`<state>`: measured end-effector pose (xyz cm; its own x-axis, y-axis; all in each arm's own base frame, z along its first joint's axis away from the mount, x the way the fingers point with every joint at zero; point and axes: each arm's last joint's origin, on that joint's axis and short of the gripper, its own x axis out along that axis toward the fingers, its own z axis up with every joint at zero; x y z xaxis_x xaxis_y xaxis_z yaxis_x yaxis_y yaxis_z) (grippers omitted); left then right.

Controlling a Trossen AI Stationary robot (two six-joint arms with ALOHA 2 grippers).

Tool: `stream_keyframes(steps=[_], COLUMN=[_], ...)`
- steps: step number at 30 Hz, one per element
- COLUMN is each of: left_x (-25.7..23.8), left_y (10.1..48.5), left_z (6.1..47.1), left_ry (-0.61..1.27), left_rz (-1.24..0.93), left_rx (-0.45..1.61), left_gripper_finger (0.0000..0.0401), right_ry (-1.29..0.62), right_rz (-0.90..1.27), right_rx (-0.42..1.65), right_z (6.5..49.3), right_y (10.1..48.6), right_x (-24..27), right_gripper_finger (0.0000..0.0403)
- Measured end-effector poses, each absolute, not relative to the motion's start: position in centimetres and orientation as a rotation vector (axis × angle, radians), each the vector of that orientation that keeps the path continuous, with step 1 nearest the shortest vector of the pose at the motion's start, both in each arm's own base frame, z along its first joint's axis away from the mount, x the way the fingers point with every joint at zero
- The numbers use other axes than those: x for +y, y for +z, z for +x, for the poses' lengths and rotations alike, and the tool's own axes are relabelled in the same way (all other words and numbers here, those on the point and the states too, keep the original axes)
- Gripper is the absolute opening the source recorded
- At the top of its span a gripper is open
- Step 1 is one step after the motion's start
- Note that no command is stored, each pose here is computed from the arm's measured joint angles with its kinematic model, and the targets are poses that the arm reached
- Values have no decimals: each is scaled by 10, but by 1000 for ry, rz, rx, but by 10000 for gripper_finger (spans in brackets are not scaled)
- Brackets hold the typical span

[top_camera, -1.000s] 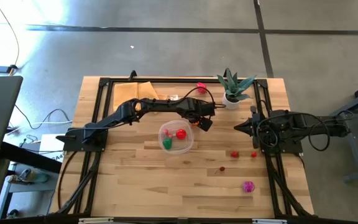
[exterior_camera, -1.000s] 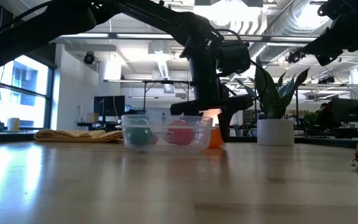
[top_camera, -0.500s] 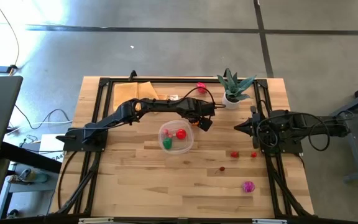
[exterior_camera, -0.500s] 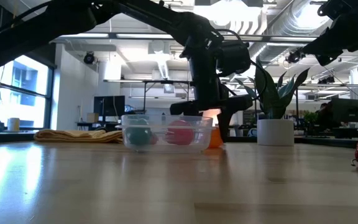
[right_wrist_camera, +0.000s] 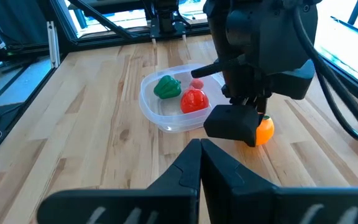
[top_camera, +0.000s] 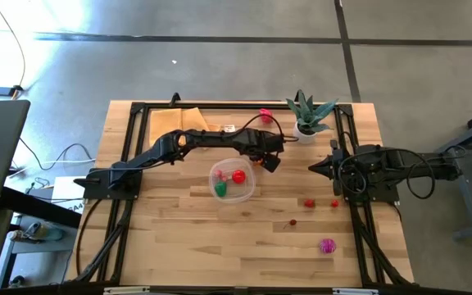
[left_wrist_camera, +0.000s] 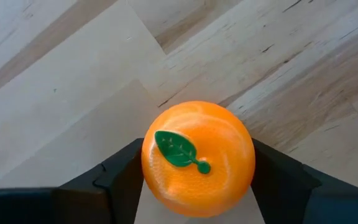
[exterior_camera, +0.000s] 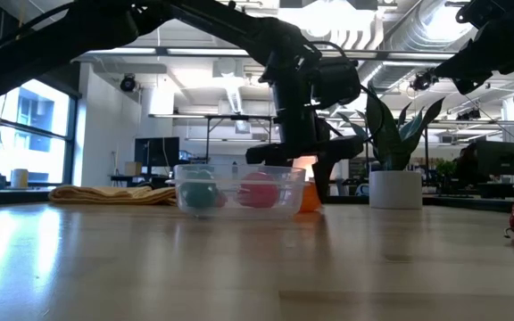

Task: Pick and placing Produce into tupperware
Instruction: Put the orange into the transparent bin

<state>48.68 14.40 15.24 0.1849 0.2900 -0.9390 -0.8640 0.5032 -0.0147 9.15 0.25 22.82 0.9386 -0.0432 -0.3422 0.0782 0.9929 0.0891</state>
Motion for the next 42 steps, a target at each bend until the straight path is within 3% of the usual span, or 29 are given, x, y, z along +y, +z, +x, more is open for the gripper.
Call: stream_keyframes(steps=[9,13,25,34,42], left_x=[138,127,48,-19,-27], left_y=[189,209,285,281,249], left_z=[487,479,439,437,432], left_ry=[895,919,1011,945,974], left_rz=[-593,-541,-384,-236,-292], left_rx=[1112,1134,1172,1171,1294], left_gripper_finger=[228,247,228,238,230], right_ry=[-62,-62,-62,-62,-62], right_rz=[102,102,102,102,102], right_rx=[347,347,347,347,347], right_z=[91,91,91,91,91], right_y=[228,228,228,228,228], right_x=[3,3,3,3,3], right_gripper_finger=[0,0,0,0,0])
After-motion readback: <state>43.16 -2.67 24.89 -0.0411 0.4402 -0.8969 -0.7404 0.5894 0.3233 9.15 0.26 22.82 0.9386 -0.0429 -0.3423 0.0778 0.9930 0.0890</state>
